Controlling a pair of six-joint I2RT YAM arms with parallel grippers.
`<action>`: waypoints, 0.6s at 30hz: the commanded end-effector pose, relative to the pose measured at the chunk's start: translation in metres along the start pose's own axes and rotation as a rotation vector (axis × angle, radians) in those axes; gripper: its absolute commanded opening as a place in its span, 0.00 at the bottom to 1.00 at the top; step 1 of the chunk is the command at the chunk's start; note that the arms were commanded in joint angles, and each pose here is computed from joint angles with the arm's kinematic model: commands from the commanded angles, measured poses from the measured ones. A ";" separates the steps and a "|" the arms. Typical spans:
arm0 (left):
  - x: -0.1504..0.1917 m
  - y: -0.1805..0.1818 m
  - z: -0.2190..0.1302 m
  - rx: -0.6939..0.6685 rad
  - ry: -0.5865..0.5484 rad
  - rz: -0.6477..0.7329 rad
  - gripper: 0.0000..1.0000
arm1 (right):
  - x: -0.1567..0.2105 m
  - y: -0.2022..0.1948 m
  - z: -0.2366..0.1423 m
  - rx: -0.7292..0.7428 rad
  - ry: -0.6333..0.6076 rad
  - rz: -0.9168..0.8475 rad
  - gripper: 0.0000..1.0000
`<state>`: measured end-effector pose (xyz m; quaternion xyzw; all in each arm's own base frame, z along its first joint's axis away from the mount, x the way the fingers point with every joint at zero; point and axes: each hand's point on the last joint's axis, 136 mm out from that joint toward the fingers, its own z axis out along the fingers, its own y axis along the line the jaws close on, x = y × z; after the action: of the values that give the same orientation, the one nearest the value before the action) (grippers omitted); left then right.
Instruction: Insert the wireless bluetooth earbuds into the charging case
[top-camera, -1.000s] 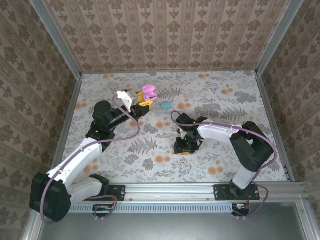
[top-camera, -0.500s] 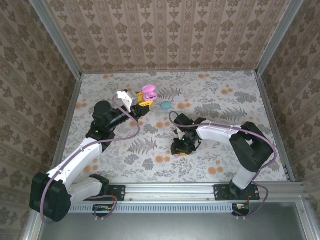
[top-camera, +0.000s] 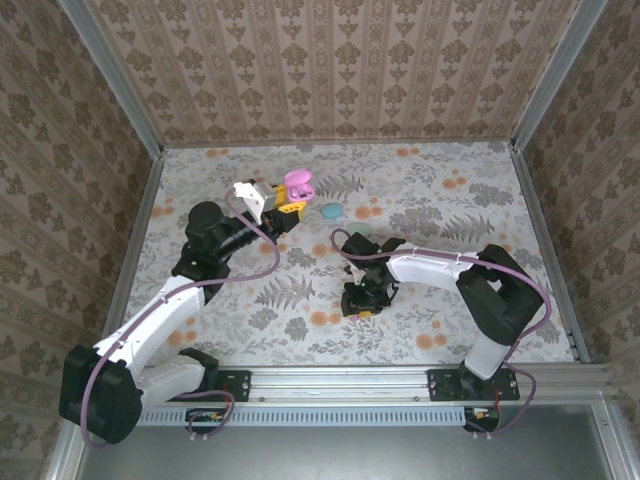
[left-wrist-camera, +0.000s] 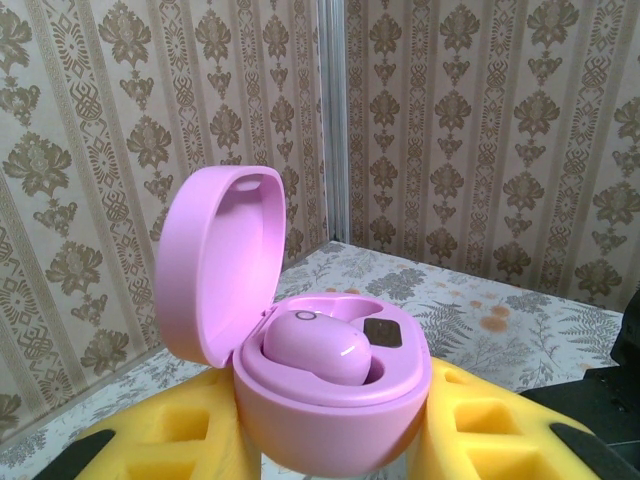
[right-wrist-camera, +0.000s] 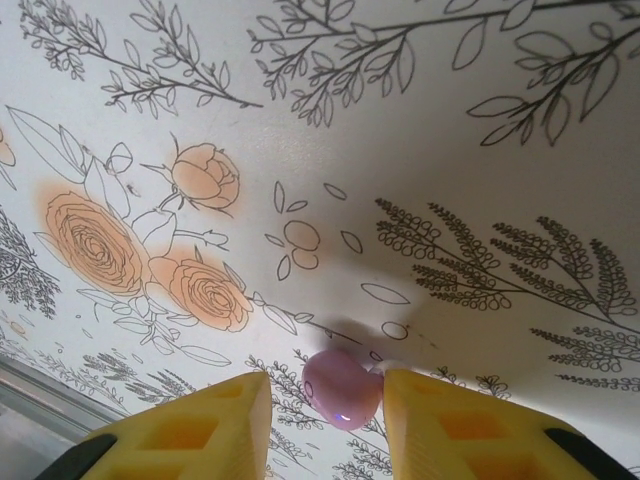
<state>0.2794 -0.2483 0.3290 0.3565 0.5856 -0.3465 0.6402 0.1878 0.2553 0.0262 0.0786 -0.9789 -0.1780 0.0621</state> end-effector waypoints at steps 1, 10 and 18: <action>-0.013 -0.004 -0.003 0.005 -0.033 0.023 0.33 | 0.007 -0.008 -0.004 0.060 0.018 -0.008 0.35; -0.013 -0.004 -0.002 0.008 -0.034 0.020 0.33 | 0.013 0.001 -0.010 0.035 0.010 -0.006 0.35; -0.015 -0.004 -0.002 0.007 -0.039 0.022 0.33 | 0.014 0.007 -0.022 0.020 0.000 -0.010 0.35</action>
<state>0.2794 -0.2483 0.3290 0.3565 0.5856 -0.3465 0.6402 0.1779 0.2529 0.0370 0.0889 -0.9794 -0.1703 0.0625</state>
